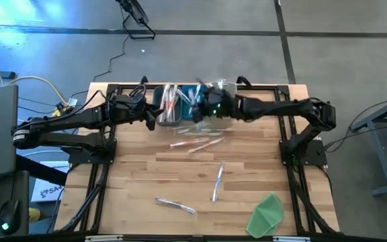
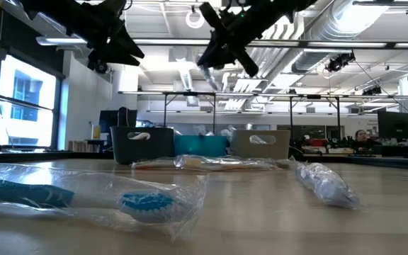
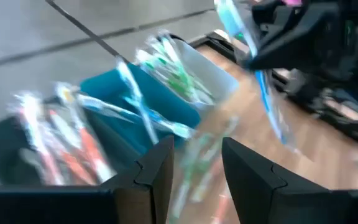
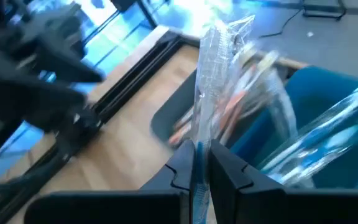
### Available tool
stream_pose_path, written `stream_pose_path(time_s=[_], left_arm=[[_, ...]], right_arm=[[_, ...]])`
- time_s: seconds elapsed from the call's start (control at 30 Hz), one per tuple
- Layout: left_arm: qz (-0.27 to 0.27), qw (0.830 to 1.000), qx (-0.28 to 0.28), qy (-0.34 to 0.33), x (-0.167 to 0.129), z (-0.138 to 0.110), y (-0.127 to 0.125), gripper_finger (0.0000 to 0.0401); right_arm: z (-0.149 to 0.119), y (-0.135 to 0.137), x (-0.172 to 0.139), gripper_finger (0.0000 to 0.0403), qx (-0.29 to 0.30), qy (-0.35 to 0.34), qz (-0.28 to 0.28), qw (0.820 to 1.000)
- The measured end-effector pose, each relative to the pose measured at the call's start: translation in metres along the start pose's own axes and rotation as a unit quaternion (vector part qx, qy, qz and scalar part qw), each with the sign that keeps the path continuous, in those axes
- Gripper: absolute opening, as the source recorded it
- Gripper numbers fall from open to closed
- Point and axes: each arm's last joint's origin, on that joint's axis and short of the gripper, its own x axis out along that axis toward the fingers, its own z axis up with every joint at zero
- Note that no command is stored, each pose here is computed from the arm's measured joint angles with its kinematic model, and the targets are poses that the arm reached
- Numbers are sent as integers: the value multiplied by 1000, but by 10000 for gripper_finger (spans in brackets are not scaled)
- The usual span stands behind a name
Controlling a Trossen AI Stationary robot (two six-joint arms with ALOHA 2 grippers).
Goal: Pick & Place Toothbrushes
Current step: Put the blue toothbrush into the blue bin
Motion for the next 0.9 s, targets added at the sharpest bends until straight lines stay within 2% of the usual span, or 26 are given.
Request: stream_pose_path(time_s=[0.2,0.27,0.43,0.57,0.77,0.9], left_arm=[[65,997,6,-29,0,2,4,134],[78,996,11,-37,0,3,4,134],[72,995,45,-58,-1,7,2,134],[65,993,47,-88,-1,14,2,130],[63,992,38,-99,-1,23,19,73],[30,995,34,-90,-2,27,28,16]], right_arm=[[28,-35,6,18,25,-31,-25,999],[36,-42,7,18,34,-38,-19,999],[46,-50,7,18,45,-55,-5,997],[50,-51,7,18,48,-61,17,997],[55,-57,7,18,52,-56,32,997],[60,-65,7,18,54,-51,39,997]])
